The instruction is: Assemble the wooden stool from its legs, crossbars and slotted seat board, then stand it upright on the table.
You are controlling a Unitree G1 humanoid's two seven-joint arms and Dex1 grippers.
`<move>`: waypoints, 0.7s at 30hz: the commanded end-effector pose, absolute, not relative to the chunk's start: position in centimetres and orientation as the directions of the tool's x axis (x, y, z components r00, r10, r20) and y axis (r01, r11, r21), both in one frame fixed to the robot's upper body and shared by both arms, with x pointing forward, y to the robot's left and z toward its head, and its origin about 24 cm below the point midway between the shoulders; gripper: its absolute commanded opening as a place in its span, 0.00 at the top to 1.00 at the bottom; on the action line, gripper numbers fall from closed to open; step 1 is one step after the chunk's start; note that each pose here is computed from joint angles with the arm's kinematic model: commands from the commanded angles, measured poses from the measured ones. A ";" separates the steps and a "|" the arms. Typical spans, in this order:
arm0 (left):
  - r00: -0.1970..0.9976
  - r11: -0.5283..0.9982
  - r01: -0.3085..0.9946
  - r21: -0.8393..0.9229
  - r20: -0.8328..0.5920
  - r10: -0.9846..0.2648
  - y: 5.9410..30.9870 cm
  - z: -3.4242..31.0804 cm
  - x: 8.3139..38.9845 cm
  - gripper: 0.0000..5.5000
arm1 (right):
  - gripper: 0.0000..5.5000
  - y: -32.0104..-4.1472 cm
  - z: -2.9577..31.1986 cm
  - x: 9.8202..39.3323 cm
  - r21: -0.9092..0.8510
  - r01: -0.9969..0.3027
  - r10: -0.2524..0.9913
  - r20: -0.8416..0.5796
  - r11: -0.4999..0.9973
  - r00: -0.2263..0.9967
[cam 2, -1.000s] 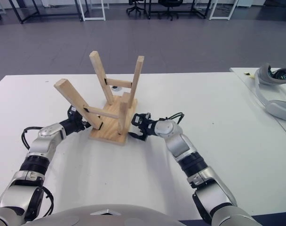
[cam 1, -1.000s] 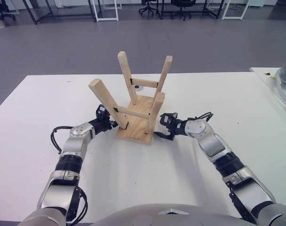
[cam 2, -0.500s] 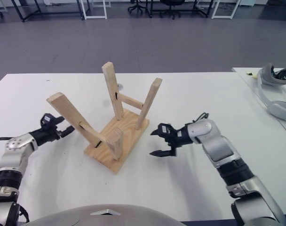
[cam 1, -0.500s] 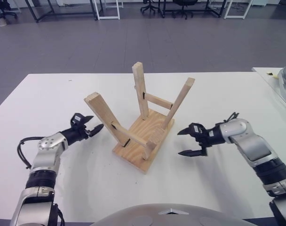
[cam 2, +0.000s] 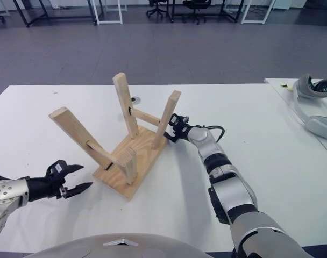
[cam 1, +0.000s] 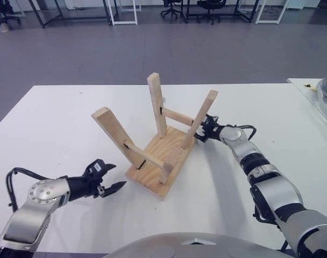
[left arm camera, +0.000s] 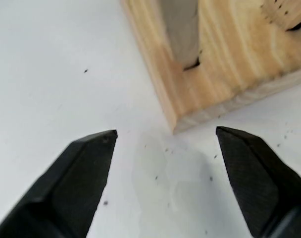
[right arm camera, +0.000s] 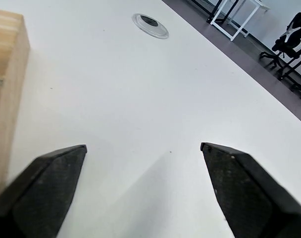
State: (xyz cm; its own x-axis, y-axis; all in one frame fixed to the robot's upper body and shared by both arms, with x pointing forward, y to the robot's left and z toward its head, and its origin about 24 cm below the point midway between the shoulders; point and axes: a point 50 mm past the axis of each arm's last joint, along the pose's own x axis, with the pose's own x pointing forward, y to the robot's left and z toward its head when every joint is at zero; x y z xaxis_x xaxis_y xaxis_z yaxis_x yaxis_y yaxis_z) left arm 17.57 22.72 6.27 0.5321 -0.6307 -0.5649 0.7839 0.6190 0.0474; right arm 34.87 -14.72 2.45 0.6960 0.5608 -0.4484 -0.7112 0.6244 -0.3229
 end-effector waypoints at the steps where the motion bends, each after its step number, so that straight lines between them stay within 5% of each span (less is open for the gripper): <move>1: 0.565 0.652 0.756 0.060 -0.562 -0.604 21.5 4.8 18.8 0.33 | 0.21 -15.1 1.6 33.6 -0.218 -0.839 0.685 -0.495 0.498 0.535; 9: 0.747 0.779 0.594 0.200 -0.495 -0.443 23.9 3.1 23.0 0.33 | 0.21 -17.6 1.3 29.3 -0.070 -0.978 0.804 -0.559 0.196 0.201; 16: 0.825 0.834 0.504 0.224 -0.412 -0.388 25.9 4.5 20.3 0.33 | 0.21 -20.7 3.7 27.8 -0.206 -0.925 0.735 -0.562 0.319 0.379; 21: 0.782 0.810 0.547 0.211 -0.474 -0.405 25.8 4.7 17.2 0.33 | 0.21 -21.0 3.9 23.7 -0.115 -0.965 0.737 -0.625 0.237 0.255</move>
